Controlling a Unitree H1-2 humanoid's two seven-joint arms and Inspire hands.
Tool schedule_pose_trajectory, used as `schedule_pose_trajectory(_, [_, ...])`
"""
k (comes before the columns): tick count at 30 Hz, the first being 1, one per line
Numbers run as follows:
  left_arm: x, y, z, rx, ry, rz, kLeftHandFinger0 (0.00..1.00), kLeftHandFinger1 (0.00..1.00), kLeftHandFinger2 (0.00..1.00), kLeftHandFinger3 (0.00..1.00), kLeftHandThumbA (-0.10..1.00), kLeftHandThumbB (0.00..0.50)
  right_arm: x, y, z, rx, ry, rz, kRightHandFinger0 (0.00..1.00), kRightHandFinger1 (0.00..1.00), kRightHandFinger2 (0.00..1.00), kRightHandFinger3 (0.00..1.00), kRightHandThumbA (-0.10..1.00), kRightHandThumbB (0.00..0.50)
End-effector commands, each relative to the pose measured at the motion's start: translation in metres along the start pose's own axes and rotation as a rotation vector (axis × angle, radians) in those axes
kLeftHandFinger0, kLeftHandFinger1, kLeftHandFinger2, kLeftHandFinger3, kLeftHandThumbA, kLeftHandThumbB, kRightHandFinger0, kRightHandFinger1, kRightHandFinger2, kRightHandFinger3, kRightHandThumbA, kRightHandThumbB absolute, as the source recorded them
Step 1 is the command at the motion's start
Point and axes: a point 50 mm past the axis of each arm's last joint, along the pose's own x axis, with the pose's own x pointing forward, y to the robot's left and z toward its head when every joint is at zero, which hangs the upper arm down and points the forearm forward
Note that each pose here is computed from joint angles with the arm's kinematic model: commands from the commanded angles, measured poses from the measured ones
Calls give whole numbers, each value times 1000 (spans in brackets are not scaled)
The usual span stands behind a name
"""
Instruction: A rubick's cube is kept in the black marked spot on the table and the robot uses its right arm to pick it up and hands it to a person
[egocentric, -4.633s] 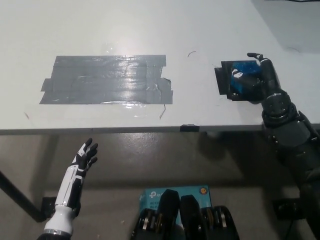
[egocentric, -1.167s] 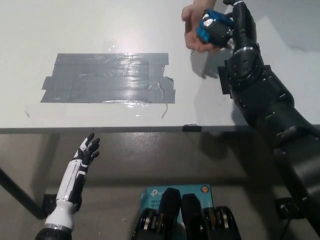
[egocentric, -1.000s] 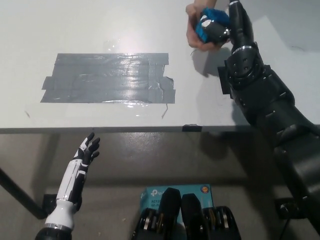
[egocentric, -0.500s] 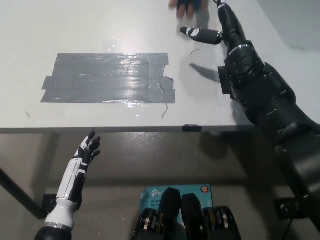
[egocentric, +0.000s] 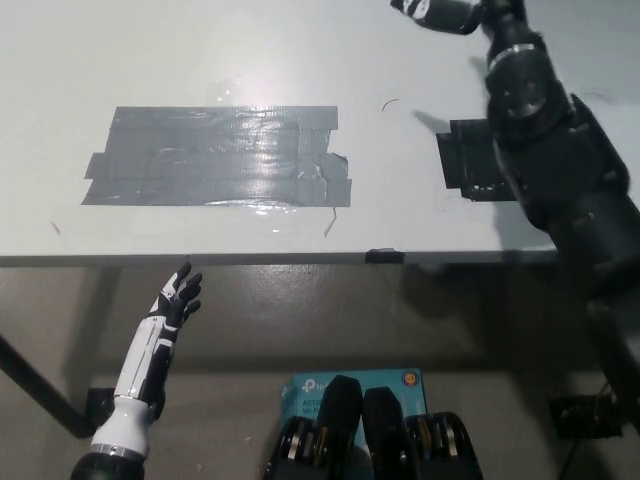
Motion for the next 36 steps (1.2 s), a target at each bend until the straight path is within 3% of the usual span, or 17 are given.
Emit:
schedule_pose_trajectory(1, [14, 7, 15, 23, -71, -11, 1000, 1000, 1000, 1000, 979, 182, -51, -97, 81, 72, -433, -135, 1000, 1000, 1000, 1000, 924, 431])
schedule_pose_trajectory(2, [15, 7, 15, 26, -75, -9, 1000, 1000, 1000, 1000, 986, 179, -74, -102, 87, 53, -488, -140, 1000, 1000, 1000, 1000, 990, 433])
schedule_pose_trajectory(7, [25, 6, 16, 26, -78, -14, 1000, 1000, 1000, 1000, 984, 177, -169, -114, 94, 13, -698, -167, 1000, 1000, 1000, 1000, 1000, 432])
schedule_pose_trajectory(9, [27, 6, 17, 24, -76, -16, 1000, 1000, 1000, 1000, 969, 185, -187, -115, 92, 23, -721, -164, 1000, 1000, 1000, 1000, 983, 407])
schedule_pose_trajectory(19, [33, 5, 13, 23, -62, -17, 1000, 1000, 1000, 1000, 929, 173, -278, -103, 75, 33, -747, -138, 1000, 1000, 1000, 1000, 888, 391])
schedule_pose_trajectory(24, [25, 3, 8, 20, -46, -16, 1000, 1000, 1000, 1000, 925, 172, -294, -81, 44, 60, -646, -132, 1000, 1000, 1000, 1000, 931, 352])
schedule_pose_trajectory(34, [12, 3, 0, 28, -16, -19, 1000, 1000, 1000, 1000, 931, 176, -316, -35, -32, 54, -368, -19, 1000, 1000, 1000, 1000, 968, 367])
schedule_pose_trajectory(36, [8, 1, -3, 19, -10, -24, 1000, 1000, 1000, 1000, 930, 177, -319, -31, -44, 49, -322, -9, 1000, 1000, 1000, 1000, 958, 345])
